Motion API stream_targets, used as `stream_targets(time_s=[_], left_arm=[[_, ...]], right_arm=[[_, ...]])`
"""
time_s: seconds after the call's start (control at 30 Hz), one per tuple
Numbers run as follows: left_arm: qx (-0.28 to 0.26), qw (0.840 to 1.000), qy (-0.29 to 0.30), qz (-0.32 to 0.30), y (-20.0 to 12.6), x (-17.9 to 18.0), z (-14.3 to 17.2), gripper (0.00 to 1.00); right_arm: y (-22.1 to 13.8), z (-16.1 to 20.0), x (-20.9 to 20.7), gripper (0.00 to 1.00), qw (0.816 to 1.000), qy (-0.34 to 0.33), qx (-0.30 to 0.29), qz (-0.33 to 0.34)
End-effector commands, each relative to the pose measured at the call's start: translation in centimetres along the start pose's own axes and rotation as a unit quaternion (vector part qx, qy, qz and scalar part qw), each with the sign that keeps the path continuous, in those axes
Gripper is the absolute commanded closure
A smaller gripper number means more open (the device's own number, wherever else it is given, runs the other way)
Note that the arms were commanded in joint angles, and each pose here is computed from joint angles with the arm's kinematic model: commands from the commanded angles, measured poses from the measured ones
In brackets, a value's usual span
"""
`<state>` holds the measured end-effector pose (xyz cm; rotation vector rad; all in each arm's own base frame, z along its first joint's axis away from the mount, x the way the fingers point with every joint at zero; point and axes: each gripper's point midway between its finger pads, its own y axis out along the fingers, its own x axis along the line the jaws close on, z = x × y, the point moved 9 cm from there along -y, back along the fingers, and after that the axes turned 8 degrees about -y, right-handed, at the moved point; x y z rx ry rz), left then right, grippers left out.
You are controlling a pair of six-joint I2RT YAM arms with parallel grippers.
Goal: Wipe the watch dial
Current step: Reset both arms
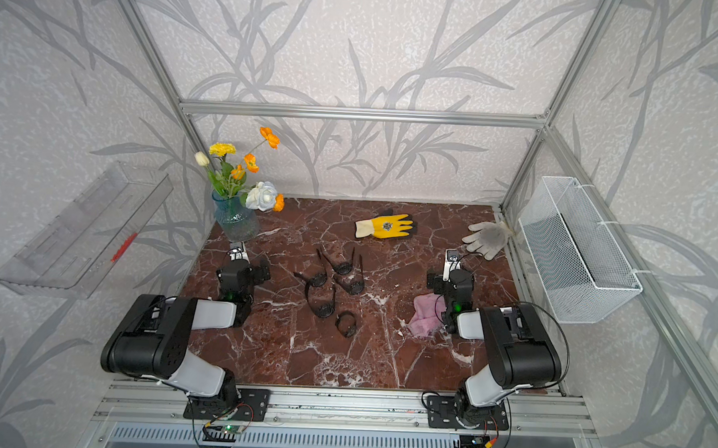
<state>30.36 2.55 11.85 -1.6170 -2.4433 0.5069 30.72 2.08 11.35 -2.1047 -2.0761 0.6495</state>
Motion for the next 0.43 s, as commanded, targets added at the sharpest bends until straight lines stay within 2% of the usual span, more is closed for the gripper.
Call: stream_targets(time_s=[0.0,0.17,0.4], left_arm=[[-0.013,1.000,-0.009,0.011,0.09,-0.33,-0.86,0.01],[-0.018,0.999,0.009,0.030,-0.29,-0.93,-0.73,0.01],[0.001,0.999,0.000,0.049,0.29,-0.71,-0.87,0.01]], right_arm=[[0.02,-0.94,-0.08,0.01,1.000,0.001,-0.016,-0.003],[0.01,-1.06,-0.08,0.01,1.000,0.000,-0.010,-0.005],[0.01,-1.05,-0.08,0.01,1.000,0.000,-0.011,-0.005]])
